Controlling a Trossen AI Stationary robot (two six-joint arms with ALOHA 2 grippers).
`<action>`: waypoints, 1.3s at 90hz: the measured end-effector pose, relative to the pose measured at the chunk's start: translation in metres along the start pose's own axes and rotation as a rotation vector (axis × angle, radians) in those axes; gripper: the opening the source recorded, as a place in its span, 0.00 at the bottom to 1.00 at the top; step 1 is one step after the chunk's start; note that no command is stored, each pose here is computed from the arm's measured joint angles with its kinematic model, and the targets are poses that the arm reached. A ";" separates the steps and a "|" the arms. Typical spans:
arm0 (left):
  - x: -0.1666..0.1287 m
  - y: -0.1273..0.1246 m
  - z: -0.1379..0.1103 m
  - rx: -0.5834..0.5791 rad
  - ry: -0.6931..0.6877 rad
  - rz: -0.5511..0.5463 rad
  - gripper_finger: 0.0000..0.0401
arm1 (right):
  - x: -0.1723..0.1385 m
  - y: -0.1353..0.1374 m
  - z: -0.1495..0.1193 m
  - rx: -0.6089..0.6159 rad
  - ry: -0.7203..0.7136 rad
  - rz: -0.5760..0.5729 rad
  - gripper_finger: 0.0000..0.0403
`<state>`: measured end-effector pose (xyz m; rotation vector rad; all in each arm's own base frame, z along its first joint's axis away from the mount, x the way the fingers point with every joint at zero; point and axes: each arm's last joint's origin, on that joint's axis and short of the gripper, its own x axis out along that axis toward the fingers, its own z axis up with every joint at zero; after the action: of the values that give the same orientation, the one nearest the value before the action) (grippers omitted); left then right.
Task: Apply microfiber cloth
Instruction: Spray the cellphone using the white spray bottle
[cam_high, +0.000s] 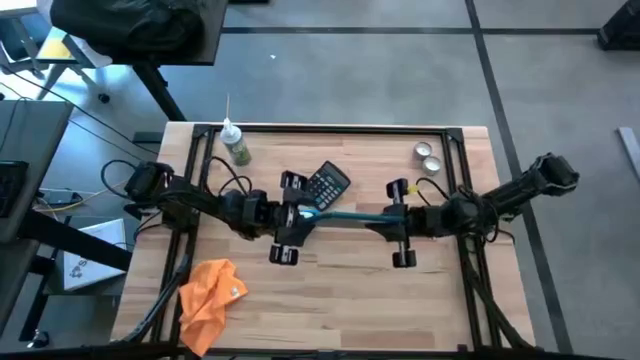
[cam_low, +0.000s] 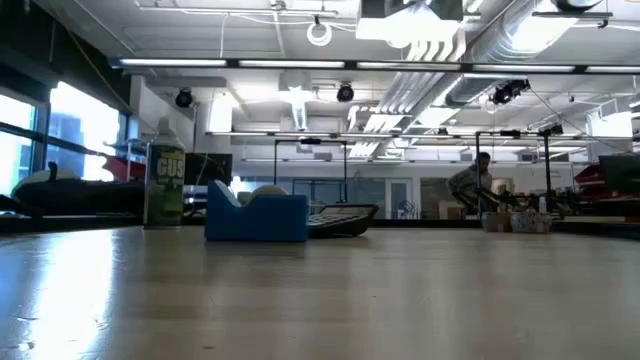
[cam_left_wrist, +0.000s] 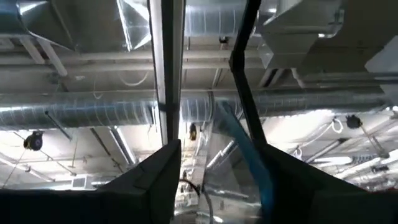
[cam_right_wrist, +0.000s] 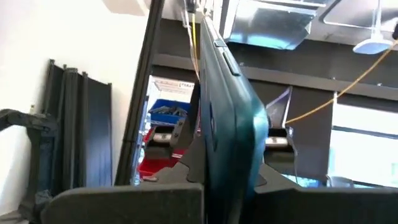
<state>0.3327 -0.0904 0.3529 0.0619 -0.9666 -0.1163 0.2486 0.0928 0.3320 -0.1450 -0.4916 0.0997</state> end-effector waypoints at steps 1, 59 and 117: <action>0.000 0.000 0.000 0.000 -0.001 0.000 0.45 | 0.000 0.000 0.000 0.000 0.002 0.000 0.00; 0.003 -0.001 0.000 -0.010 0.012 -0.024 0.45 | 0.001 -0.001 -0.002 -0.001 0.025 -0.039 0.00; 0.003 -0.002 -0.005 -0.008 0.059 -0.017 0.20 | 0.001 -0.001 -0.002 -0.005 0.031 -0.046 0.00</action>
<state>0.3380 -0.0924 0.3520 0.0659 -0.9063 -0.1336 0.2505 0.0919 0.3307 -0.1395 -0.4638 0.0509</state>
